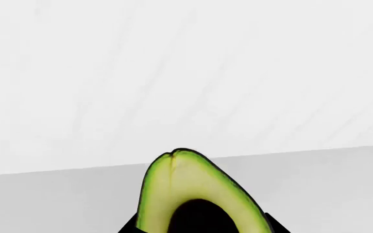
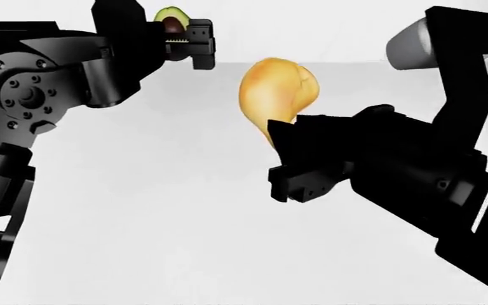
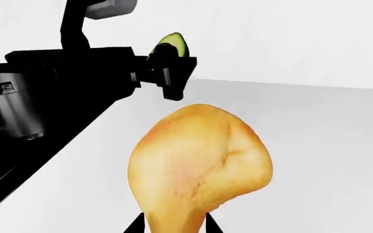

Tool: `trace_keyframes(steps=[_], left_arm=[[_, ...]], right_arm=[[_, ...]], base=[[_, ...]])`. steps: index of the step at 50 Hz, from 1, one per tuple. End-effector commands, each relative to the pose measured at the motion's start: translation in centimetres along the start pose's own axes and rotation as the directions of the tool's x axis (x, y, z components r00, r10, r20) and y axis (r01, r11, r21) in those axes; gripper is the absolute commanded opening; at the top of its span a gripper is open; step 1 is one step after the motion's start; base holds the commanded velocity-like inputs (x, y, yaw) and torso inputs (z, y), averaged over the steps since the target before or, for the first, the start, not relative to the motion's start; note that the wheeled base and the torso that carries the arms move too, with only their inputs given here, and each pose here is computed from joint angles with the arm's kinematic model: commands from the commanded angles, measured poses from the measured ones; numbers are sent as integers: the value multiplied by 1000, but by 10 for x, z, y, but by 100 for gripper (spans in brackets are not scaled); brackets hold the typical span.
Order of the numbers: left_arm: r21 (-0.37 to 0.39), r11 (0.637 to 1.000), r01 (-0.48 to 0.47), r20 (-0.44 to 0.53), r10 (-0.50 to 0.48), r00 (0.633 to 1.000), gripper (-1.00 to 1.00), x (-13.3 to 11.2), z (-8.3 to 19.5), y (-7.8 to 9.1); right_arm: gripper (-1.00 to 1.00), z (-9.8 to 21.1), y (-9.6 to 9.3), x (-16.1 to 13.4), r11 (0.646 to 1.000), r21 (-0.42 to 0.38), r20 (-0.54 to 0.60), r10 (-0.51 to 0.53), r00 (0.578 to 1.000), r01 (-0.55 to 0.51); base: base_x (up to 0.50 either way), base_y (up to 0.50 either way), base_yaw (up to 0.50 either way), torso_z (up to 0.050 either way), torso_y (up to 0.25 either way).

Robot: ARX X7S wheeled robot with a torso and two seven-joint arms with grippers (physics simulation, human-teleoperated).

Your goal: Place both pans onto different burners. Then place the avocado and the chicken breast on different pans.

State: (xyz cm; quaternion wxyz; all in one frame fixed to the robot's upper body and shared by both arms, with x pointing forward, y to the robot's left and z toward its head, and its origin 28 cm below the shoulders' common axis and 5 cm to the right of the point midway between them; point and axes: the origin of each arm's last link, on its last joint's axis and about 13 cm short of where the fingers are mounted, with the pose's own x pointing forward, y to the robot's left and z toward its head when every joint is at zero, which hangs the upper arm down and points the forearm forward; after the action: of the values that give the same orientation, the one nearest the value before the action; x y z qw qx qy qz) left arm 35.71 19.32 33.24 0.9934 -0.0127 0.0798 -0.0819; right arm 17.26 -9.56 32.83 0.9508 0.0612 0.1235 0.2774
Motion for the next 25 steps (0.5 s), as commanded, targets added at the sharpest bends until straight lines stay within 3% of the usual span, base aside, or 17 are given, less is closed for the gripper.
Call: trace_keyframes(steps=[1, 19, 25], left_arm=[[-4, 1000, -22, 21, 22, 1000, -100, 1, 3, 0], [1, 1000, -17, 18, 17, 1000, -100, 2, 3, 0], [3, 1000, -11, 15, 11, 1000, -100, 2, 4, -1]], right_arm=[[-100, 6, -7, -8, 1000, -9, 46, 15, 999, -14], [-100, 7, -8, -9, 1000, -8, 54, 10, 998, -9], [-100, 7, -9, -9, 1000, -1, 56, 8, 998, -8]], base=[[0, 0, 0, 0, 250], [2, 0, 0, 0, 250], [0, 0, 0, 0, 30]])
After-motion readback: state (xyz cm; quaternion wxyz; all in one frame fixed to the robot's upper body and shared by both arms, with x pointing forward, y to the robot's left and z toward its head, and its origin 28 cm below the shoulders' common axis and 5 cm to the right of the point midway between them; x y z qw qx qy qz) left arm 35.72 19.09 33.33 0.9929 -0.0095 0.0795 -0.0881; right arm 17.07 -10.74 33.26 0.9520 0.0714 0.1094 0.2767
